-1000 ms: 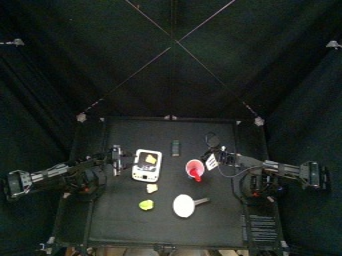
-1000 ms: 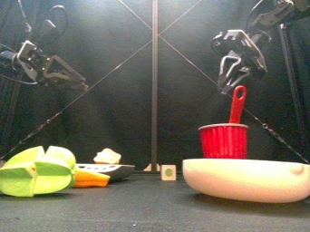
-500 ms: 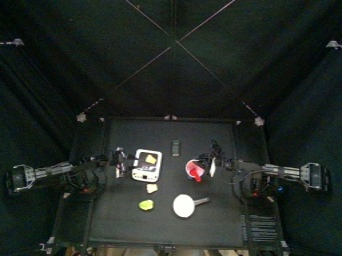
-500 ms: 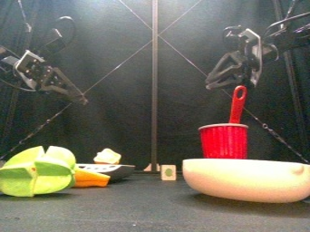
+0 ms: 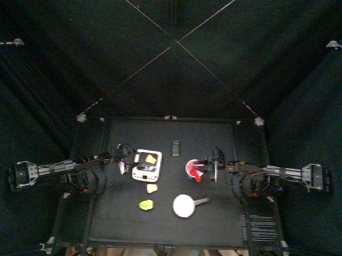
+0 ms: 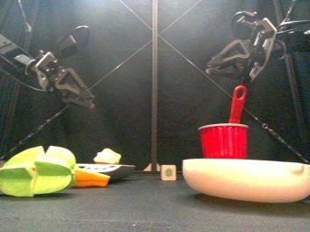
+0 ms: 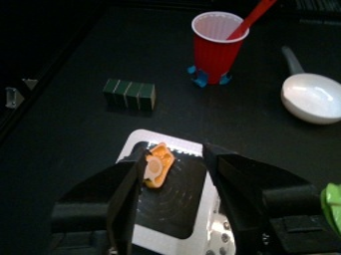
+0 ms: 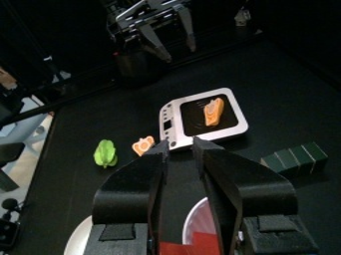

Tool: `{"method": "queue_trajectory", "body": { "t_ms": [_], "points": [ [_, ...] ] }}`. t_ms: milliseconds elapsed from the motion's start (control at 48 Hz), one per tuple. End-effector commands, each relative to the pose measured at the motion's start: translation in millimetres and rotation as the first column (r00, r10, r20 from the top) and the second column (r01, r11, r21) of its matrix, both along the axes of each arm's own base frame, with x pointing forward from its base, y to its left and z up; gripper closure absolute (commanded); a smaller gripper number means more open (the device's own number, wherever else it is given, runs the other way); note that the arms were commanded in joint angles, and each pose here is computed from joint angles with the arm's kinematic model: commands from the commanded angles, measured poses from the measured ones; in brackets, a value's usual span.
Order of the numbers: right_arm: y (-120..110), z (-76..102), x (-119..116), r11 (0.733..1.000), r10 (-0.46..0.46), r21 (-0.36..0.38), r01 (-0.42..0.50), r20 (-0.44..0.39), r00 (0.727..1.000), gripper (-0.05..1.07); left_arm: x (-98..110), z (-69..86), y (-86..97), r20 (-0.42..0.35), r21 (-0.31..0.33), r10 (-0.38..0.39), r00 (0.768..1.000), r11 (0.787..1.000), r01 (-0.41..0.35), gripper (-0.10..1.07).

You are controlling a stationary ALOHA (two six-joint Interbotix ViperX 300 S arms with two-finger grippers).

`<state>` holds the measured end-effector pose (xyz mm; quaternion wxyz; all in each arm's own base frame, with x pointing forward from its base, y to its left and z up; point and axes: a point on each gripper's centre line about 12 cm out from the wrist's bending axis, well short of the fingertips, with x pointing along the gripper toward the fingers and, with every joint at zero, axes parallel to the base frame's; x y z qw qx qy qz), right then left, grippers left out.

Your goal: Grab squash half

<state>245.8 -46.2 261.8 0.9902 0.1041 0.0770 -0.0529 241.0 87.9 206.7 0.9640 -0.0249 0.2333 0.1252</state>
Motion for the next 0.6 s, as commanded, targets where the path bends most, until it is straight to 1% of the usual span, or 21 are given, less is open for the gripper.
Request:
{"method": "queue_trajectory", "body": {
  "t_ms": [0,83,229,375,583],
  "points": [
    [1,3.9,-2,1.0,0.005,-0.003,-0.005,0.019,1.0,0.35,16,-0.2,10.5,-0.038,0.01,0.025,0.999,1.0,-0.025,0.0],
    [3,1.9,-6,1.0,0.006,-0.005,-0.006,0.019,1.0,0.35,23,-12.9,22.3,-0.12,0.034,0.067,0.991,0.997,-0.063,0.0],
    [4,-1.7,-10,1.0,0.006,-0.003,-0.006,0.016,1.0,0.35,33,-33.0,31.2,-0.218,0.059,0.084,0.972,0.996,-0.073,0.0],
    [4,-5.6,-12,1.0,0.005,-0.001,-0.005,0.009,1.0,0.35,39,-46.0,34.1,-0.261,0.05,0.076,0.962,0.997,-0.066,0.0],
    [3,-6.6,-13,1.0,0.002,0.0,-0.002,0.006,1.0,0.35,50,-65.9,35.6,-0.315,0.026,0.055,0.947,0.998,-0.049,0.0]
  ]
}}
